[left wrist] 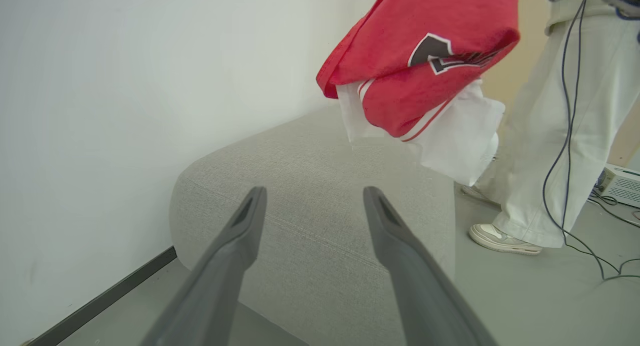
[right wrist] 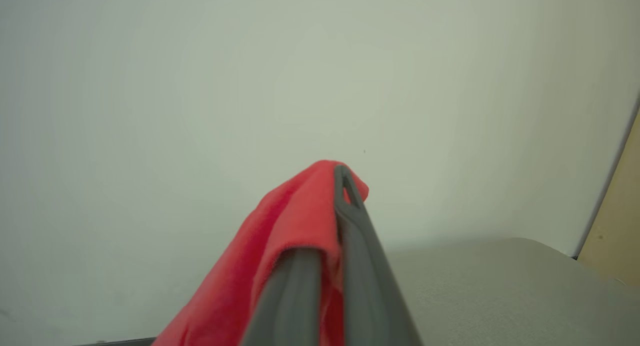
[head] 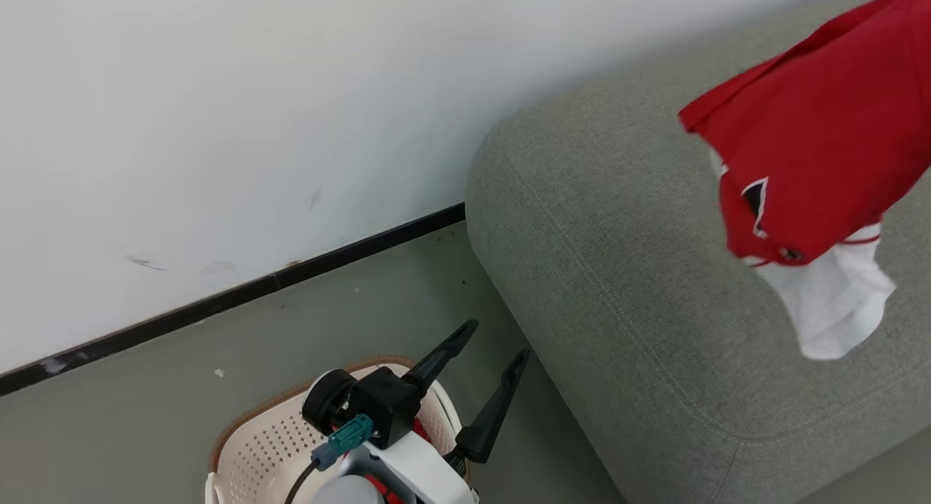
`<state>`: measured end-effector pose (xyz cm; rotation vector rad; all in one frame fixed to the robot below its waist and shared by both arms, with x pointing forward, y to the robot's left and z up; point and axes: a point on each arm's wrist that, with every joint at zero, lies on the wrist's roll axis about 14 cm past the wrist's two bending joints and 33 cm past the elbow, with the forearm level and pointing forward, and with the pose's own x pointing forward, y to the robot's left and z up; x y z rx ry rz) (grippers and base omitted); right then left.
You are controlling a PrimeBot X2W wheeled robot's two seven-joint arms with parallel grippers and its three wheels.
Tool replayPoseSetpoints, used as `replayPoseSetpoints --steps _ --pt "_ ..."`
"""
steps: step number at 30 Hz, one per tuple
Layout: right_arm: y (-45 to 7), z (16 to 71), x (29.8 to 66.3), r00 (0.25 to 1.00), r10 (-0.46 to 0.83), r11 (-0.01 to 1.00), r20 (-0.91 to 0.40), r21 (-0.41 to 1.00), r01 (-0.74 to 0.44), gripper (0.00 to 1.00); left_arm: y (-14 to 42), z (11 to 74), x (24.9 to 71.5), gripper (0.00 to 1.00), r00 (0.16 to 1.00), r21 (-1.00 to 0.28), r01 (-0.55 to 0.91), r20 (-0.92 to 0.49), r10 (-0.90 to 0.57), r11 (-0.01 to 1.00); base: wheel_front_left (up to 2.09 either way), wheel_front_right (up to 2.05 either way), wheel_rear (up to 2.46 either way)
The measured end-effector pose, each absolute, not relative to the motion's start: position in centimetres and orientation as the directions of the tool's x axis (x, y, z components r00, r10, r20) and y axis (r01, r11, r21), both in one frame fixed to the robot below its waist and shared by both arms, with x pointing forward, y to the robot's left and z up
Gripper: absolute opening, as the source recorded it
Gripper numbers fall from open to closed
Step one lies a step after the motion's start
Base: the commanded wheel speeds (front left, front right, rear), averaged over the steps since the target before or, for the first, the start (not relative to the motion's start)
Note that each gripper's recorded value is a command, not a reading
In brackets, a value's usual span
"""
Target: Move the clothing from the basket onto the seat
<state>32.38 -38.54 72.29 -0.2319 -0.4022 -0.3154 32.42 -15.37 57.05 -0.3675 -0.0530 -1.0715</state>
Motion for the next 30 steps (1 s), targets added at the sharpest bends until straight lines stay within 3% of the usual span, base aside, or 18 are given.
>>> replayPoseSetpoints --steps 7,21,30 --pt "-43.0 76.6 33.8 0.819 -0.34 0.885 0.462 -0.138 0.445 0.0 -14.6 57.2 33.8 1.0 0.51 -0.265 0.853 0.232 -0.828 0.45 0.0 0.0 0.0" --pt "-48.3 68.3 37.8 0.839 -0.494 0.841 0.23 -0.12 0.528 0.0 -13.8 57.1 36.0 1.0 0.516 -0.252 0.85 0.23 -0.825 0.462 0.0 0.0 0.0" --pt "-48.1 65.4 42.3 0.847 -0.493 0.841 0.201 -0.139 0.523 0.0 -13.3 56.2 38.2 1.0 0.526 -0.243 0.845 0.214 -0.823 0.477 0.0 0.0 0.0"
